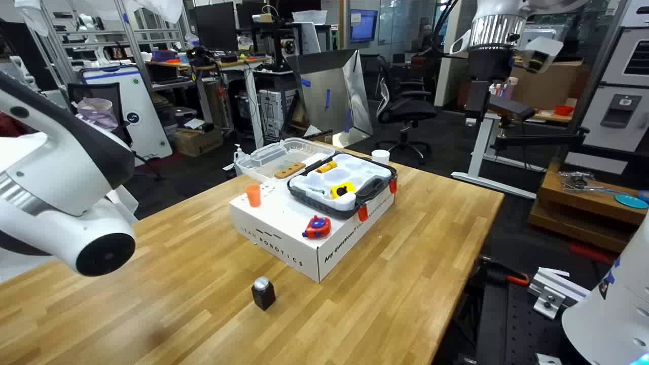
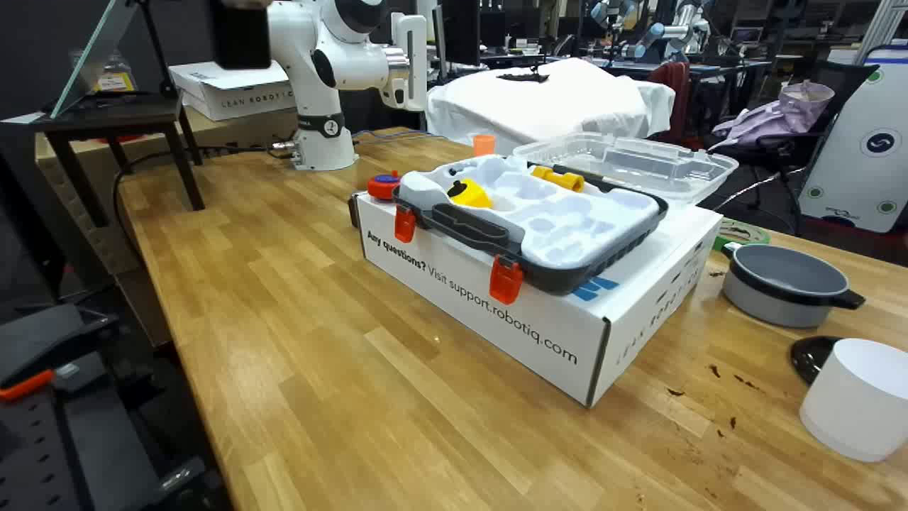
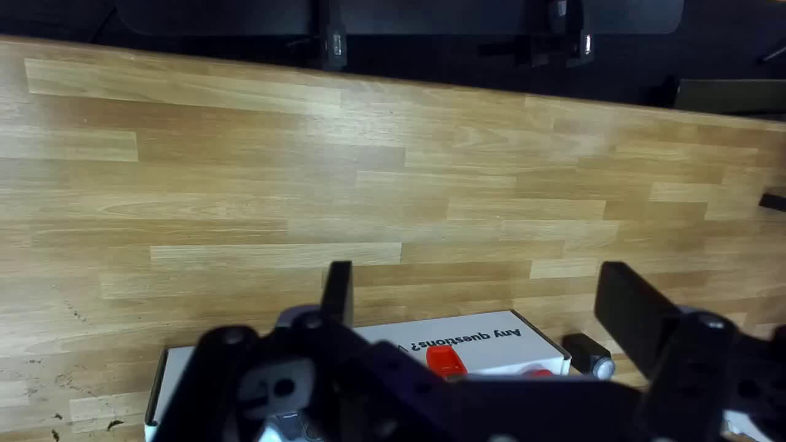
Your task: Pick up the black object from the left side of the table and place it on the white box
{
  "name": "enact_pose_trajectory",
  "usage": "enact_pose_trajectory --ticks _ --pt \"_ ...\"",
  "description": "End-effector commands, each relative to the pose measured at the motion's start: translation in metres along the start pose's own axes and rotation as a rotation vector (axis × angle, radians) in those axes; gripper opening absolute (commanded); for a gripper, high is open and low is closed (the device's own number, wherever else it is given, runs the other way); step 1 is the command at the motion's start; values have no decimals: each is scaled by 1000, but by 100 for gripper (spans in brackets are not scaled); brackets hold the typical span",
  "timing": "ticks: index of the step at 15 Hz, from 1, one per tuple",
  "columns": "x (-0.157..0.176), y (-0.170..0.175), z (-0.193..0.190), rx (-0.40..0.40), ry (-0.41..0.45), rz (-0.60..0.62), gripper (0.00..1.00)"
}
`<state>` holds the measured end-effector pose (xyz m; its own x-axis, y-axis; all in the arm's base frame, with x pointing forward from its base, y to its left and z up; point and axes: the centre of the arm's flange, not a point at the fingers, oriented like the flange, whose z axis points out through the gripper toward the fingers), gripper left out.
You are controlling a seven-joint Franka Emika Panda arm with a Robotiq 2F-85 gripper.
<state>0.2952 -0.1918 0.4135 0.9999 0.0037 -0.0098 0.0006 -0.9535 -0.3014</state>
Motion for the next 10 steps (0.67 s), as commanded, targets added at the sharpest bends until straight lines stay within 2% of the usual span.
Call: enact_pose_trajectory --ticks 1,5,10 --pt "0 0 0 0 0 0 100" --pt "15 -14 2 -6 -7 -33 100" --pt "50 -47 21 -92 3 -81 100"
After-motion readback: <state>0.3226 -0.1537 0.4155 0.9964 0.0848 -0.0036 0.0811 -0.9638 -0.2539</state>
